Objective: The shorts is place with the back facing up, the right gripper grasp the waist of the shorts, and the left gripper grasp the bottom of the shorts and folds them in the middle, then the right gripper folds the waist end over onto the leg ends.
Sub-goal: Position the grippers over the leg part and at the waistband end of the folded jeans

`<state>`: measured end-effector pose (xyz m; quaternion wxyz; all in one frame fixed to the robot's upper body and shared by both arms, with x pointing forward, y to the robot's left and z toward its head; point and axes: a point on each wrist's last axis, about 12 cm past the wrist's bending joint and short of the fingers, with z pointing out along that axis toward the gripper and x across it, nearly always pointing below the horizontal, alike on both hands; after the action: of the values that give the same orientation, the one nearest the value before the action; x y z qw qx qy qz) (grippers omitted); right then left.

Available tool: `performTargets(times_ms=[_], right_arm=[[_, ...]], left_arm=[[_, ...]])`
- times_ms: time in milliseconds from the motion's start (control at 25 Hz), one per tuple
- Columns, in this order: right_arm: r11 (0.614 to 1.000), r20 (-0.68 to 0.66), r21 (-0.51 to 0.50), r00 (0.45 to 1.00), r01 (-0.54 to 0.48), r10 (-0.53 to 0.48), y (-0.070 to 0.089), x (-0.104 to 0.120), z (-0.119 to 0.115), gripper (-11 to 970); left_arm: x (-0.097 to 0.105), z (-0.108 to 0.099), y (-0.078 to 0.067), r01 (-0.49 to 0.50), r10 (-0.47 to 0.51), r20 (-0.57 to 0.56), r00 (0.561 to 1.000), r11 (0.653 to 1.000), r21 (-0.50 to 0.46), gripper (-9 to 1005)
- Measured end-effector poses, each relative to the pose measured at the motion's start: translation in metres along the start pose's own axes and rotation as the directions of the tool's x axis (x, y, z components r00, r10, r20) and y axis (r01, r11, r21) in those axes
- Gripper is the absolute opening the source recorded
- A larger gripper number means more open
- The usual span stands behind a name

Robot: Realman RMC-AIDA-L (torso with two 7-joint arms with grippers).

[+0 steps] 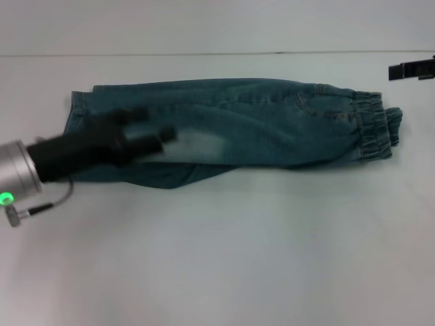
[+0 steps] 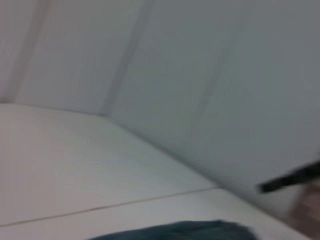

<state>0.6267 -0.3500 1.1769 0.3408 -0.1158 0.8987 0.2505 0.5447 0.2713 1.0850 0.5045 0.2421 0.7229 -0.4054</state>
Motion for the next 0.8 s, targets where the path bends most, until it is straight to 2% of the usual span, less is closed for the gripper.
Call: performTargets(times_ms=[160,280,800], right_arm=[[0.998,-0.135,0.051,0.991,0.026,-0.019,0.010,-0.006,0.003,873],[0.993,-0.197,0.106,0.980,0.055,-0.033,0.011,-0.007,0.012,872],[0.989,-0.202,0.148,0.979,0.031,0.000,0.004,0.011,0.040,870]], left_arm=[[0.007,0.012,-0.022,-0.017,0.032,-0.076,0.997,0.982,0.190,845],[0.011,0.018,-0.031,-0.018,0.052,-0.128,0.990,0.965,0.260,840],[0.025,0.020,-0.038,0.025,0.022,-0.164,0.986,0.959,0.281,819]])
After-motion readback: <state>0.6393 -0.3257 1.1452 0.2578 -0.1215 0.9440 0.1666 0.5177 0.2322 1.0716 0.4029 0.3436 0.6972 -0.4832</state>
